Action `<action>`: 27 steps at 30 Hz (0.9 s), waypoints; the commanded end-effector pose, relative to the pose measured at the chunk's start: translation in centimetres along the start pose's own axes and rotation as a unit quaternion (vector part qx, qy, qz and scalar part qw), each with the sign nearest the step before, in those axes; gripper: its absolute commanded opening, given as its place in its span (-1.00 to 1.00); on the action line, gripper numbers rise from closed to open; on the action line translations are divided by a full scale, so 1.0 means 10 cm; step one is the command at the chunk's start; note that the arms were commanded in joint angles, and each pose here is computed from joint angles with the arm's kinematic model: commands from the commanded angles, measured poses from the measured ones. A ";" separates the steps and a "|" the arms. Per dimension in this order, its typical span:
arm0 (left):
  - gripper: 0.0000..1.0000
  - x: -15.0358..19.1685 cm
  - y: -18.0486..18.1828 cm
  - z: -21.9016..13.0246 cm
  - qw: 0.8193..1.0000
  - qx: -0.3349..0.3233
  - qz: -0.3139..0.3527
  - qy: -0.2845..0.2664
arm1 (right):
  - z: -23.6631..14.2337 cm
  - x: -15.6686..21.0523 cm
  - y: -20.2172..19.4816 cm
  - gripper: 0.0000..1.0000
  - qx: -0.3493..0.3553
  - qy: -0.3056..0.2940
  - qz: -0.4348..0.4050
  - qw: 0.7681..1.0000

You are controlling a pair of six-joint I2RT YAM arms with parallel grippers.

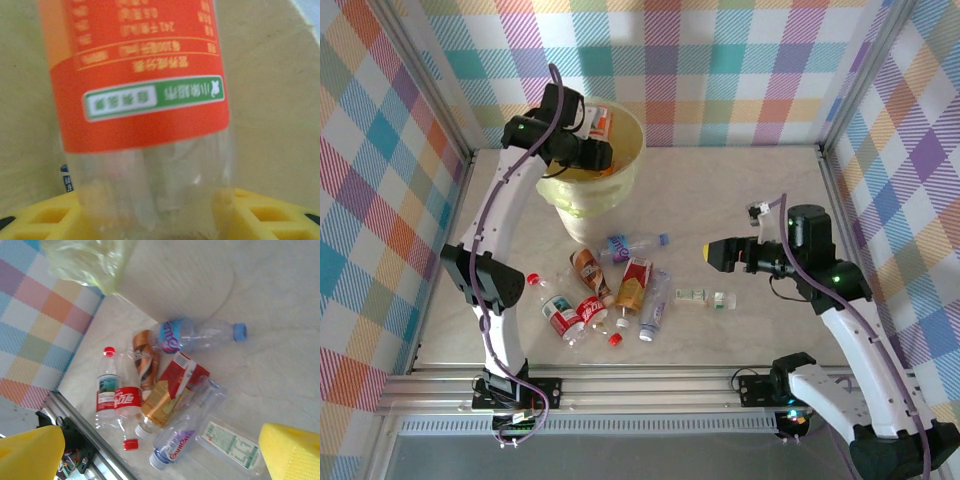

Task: Put the plastic bottles in the bin

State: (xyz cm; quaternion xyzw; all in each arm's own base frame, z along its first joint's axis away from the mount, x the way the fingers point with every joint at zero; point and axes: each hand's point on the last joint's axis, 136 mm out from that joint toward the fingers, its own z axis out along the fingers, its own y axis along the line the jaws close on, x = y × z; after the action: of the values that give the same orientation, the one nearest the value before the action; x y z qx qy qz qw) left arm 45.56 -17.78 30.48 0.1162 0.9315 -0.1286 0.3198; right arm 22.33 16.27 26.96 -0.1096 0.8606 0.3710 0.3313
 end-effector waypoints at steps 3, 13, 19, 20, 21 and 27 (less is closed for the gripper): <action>0.36 0.00 0.05 -0.09 1.000 -0.009 0.008 0.002 | 0.20 0.28 -0.25 0.99 0.036 0.079 0.018 0.996; 0.91 -0.14 -0.07 -0.56 0.998 0.010 0.004 -0.057 | 0.47 0.40 -0.46 0.99 0.110 0.123 0.007 0.986; 1.00 -0.13 -0.23 -1.04 0.991 0.037 0.023 -0.127 | 0.58 0.62 -0.69 0.99 0.163 0.114 0.140 0.970; 1.00 -0.10 -0.28 -1.13 0.989 0.047 0.027 -0.137 | 0.61 0.68 -0.71 0.99 0.160 0.114 0.162 0.967; 1.00 -0.04 -0.35 -1.18 0.988 0.060 0.032 -0.140 | 0.64 0.74 -0.73 0.99 0.159 0.118 0.182 0.963; 1.00 0.51 -0.85 -1.32 0.979 0.146 0.082 -0.118 | 0.61 0.97 -0.85 0.99 0.195 0.126 0.252 0.940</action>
State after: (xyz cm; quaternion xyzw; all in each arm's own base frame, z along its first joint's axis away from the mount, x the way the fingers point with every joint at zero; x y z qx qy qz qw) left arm 33.88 -18.20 39.99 0.1724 0.8579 -0.2080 0.4370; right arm 21.81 15.74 12.75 0.0686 0.9554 0.2542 0.1336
